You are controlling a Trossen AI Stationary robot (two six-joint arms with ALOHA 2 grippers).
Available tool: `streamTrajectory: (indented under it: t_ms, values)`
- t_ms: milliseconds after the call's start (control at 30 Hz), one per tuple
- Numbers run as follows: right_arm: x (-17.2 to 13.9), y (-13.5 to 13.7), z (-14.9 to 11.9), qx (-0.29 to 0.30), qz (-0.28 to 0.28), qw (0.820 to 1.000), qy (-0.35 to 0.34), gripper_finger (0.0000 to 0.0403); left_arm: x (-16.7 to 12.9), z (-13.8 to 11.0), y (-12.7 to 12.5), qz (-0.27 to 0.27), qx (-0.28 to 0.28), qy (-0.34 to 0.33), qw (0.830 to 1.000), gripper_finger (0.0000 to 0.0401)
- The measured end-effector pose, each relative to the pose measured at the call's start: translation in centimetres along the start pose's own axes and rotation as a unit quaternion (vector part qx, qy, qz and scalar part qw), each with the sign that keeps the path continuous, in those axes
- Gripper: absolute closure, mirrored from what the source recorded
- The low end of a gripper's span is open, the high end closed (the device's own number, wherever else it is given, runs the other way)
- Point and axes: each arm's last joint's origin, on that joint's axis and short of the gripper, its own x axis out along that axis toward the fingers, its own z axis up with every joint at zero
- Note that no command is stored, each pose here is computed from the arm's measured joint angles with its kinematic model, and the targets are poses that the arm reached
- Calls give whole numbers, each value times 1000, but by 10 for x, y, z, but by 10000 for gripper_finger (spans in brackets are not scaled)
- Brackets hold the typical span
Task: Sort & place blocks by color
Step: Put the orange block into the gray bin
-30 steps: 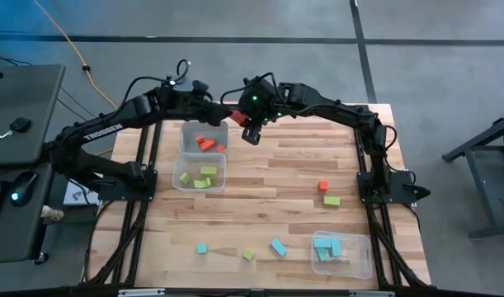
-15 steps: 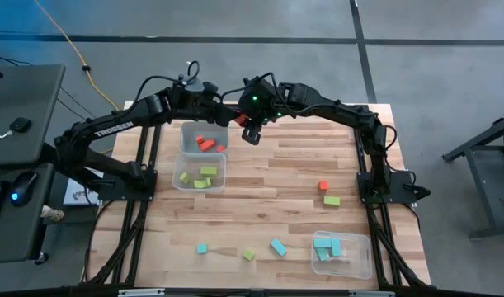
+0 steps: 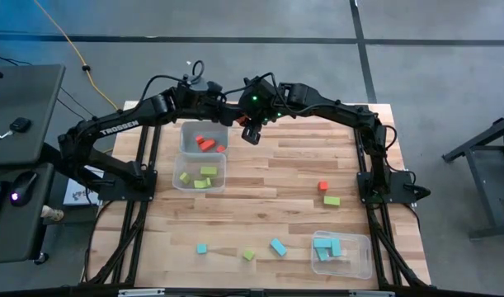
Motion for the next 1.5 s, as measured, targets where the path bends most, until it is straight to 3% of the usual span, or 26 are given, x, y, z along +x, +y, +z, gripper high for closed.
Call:
streamTrajectory:
  t_ms: [133,467,600,833,1167,1500]
  values:
    - [0,0,0,0,0,1000,0,295,0,0,0,-1,2,-1,1000,211]
    - [0,0,0,2,-5,1000,0,295,0,1,-1,-3,14,-3,1000,324]
    - [0,-1,0,10,-20,1000,0,295,0,1,-1,-4,24,-6,1000,352]
    - [0,-1,0,10,-23,1000,1,295,0,0,-2,-5,37,-6,999,359]
    - [0,-3,1,-34,-82,996,-1,285,0,1,-2,-5,59,-8,998,361]
    - [0,1,3,-57,-106,993,-8,293,-2,2,0,-3,45,-6,999,358]
